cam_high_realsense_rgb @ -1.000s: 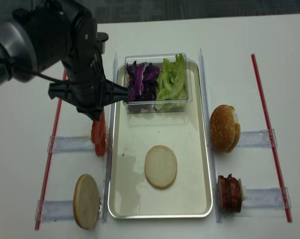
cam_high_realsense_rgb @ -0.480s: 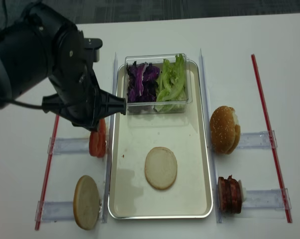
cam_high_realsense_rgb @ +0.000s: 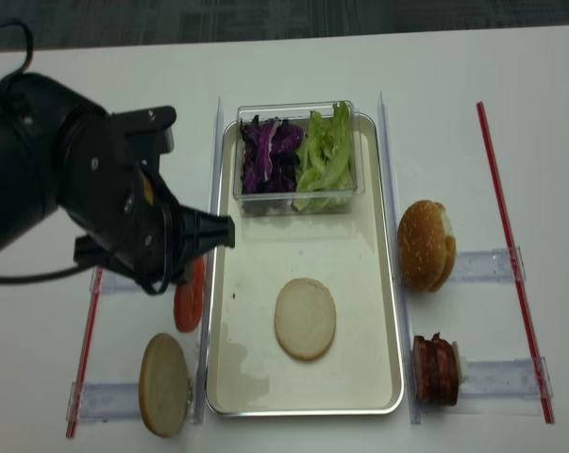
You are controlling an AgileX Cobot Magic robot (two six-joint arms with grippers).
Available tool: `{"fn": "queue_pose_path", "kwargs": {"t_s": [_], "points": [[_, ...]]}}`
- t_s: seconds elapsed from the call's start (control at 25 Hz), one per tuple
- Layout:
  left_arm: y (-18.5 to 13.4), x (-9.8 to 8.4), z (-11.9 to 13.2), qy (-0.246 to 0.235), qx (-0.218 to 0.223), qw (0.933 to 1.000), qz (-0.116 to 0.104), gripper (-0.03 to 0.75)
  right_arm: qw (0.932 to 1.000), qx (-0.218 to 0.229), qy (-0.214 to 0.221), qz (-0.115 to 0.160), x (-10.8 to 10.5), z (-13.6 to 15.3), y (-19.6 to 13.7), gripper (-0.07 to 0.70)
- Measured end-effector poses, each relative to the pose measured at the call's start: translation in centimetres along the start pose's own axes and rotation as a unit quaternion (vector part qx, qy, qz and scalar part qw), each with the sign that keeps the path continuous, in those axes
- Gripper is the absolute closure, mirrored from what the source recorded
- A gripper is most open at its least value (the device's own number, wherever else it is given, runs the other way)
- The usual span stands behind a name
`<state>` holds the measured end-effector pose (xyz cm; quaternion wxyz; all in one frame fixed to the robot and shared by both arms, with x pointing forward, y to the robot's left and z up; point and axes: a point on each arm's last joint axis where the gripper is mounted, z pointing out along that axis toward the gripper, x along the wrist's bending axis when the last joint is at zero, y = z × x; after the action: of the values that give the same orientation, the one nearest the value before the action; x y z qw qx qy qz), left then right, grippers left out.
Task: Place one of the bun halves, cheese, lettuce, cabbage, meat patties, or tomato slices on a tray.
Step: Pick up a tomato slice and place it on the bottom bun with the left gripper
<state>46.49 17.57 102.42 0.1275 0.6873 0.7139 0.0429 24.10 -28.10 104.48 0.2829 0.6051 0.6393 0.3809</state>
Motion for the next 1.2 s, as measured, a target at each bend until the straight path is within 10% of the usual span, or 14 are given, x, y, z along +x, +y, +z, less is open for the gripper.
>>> {"fn": "queue_pose_path", "kwargs": {"t_s": [0.36, 1.2], "points": [[-1.6, 0.2, 1.9, -0.038, 0.005, 0.9988, -0.030, 0.659, 1.0000, 0.000, 0.000, 0.000, 0.0, 0.0, 0.0, 0.162], [-1.9, -2.3, 3.3, -0.193, -0.034, 0.9802, -0.025, 0.659, 1.0000, 0.000, 0.000, 0.001, 0.0, 0.0, 0.0, 0.162]]}}
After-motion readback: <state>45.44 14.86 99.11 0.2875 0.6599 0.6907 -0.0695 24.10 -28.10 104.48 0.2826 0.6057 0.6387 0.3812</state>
